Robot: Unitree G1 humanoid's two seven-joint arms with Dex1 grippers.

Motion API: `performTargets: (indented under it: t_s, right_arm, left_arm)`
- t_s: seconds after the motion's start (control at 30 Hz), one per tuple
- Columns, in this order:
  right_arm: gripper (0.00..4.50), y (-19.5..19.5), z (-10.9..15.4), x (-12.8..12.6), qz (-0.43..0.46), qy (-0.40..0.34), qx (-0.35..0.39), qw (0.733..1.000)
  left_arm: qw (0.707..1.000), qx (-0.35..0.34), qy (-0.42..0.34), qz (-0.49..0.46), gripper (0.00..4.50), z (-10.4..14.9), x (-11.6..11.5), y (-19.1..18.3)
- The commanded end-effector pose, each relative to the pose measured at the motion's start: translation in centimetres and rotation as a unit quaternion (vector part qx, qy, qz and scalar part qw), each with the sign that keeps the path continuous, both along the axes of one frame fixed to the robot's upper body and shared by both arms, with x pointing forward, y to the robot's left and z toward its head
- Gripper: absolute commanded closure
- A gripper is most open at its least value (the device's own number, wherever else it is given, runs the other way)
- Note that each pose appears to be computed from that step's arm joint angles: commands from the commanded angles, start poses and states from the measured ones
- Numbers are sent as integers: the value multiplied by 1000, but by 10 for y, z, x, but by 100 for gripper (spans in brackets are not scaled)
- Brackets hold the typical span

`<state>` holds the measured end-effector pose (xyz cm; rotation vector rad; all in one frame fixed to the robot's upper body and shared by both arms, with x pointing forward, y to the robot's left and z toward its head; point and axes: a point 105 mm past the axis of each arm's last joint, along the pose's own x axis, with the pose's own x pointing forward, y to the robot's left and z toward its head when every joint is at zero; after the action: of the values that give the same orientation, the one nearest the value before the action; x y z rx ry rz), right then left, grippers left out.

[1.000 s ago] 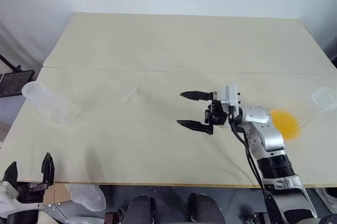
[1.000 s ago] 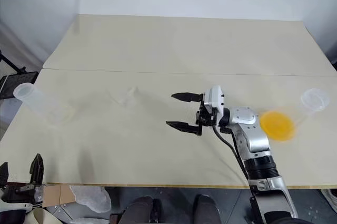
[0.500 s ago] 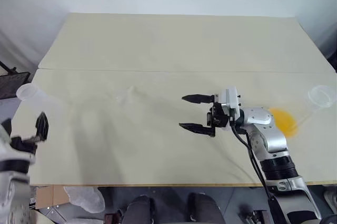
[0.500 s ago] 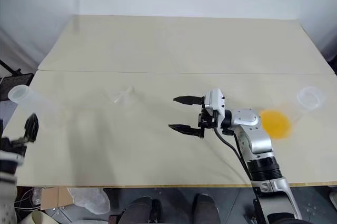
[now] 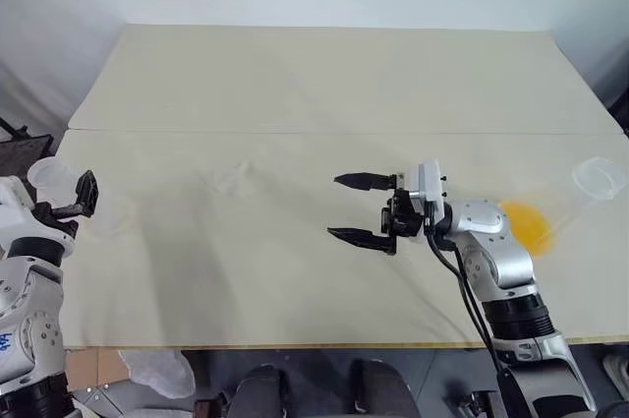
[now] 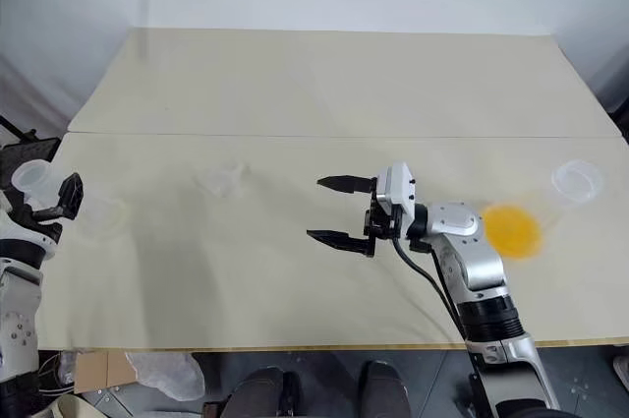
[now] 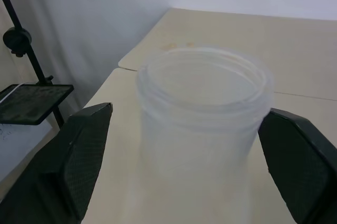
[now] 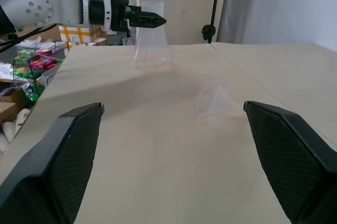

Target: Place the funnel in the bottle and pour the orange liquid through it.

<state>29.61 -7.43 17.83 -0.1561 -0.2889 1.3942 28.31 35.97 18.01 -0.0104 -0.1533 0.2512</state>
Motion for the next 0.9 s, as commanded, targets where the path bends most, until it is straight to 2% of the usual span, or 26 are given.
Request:
performTargets:
  t_s: [0.03, 0.13, 0.2, 0.3, 0.4, 0.5, 0.67, 0.73, 0.8, 0.9]
  right_arm:
    - [0, 1, 9, -5, 3, -18, 12, 1000]
    - [0, 0, 8, -6, 0, -18, 13, 1000]
    - [0, -1, 8, -5, -3, -18, 14, 1000]
    - [0, -5, 9, -3, -13, -20, 12, 1000]
    - [0, -13, 11, -1, -32, -24, 10, 999]
    - [0, -38, 13, 3, -84, -28, 2, 996]
    - [0, -73, 8, -3, -151, -22, -16, 988]
    - [0, -87, 6, -7, -181, -22, -24, 983]
    - [0, -94, 6, -11, -202, -24, -27, 979]
    - [0, -101, 6, -18, -226, -24, -25, 974]
  left_arm:
    - [999, 26, -20, -8, 129, 15, 0, 0]
    - [999, 31, -15, -14, 208, 14, 0, -1]
    - [999, 31, -20, -19, 209, 15, 1, -4]
    - [995, 29, -61, -67, 209, 36, 10, -24]
    - [983, 79, -77, -147, 209, 56, 23, -57]
    - [941, 102, -80, -312, 209, 75, 43, -130]
    - [849, 129, -66, -509, 209, 76, 56, -226]
    - [802, 135, -55, -580, 209, 69, 60, -264]
    - [768, 147, -40, -622, 209, 60, 63, -289]
    - [740, 182, -7, -647, 209, 40, 73, -314]
